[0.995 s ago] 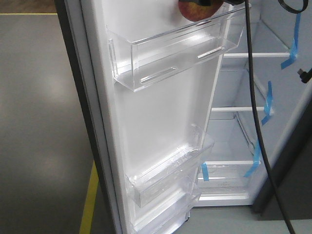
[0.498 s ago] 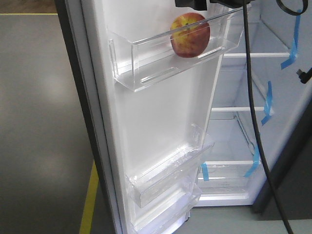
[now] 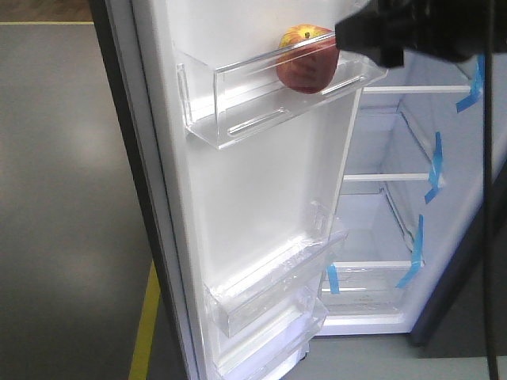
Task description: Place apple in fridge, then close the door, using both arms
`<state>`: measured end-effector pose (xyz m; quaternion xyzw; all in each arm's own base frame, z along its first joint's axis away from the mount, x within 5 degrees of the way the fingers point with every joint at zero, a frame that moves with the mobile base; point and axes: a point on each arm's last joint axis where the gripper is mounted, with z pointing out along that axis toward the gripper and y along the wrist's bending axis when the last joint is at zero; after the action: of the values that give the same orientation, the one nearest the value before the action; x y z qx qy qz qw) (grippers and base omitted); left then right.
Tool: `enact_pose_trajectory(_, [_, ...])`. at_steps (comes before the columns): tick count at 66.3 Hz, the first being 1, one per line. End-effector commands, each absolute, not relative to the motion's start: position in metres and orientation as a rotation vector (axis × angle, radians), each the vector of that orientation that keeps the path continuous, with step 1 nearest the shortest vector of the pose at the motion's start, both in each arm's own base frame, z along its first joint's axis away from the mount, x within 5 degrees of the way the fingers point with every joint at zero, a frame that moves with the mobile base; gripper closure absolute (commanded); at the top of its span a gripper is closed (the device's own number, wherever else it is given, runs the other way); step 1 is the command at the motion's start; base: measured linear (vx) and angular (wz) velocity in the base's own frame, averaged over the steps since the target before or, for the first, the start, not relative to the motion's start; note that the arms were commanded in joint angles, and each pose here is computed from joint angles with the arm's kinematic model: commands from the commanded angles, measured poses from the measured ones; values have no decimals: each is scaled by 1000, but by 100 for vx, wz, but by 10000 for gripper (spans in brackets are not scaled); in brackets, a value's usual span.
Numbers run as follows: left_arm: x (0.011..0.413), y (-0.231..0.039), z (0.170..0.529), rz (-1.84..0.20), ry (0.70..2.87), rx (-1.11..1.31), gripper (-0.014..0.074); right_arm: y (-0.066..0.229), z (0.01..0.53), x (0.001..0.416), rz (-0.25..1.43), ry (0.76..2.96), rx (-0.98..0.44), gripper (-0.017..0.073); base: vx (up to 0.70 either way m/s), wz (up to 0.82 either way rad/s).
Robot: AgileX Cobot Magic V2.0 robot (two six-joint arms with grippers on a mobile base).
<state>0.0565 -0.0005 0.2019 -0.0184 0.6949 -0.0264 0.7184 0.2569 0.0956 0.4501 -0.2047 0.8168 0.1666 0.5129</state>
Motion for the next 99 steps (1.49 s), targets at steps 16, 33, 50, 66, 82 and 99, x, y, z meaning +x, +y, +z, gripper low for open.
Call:
enact_pose_trajectory(16, [54, -1, 215, -65, 1431, -41, 600, 70, 416, 170, 406, 1887, -440, 39, 0, 0])
enact_pose_trajectory(33, [54, -1, 215, -65, 1431, -41, 600, 56, 364, 110, 457, 1935, -434, 39, 0, 0])
enact_pose_trajectory(50, [54, -1, 215, -65, 1431, -41, 600, 50, 331, 65, 521, 2021, -486, 44, 0, 0])
enact_pose_trajectory(66, [54, -1, 215, -65, 1431, -41, 600, 43, 319, 49, 489, 2098, -484, 71, 0, 0])
enact_pose_trajectory(82, [54, -1, 215, -65, 1430, -41, 600, 40, 301, 47, 461, 2197, -488, 94, 0, 0])
enact_pose_trajectory(99, [54, -1, 216, -114, 1427, -84, 600, 41, 297, 43, 471, 2250, -518, 95, 0, 0])
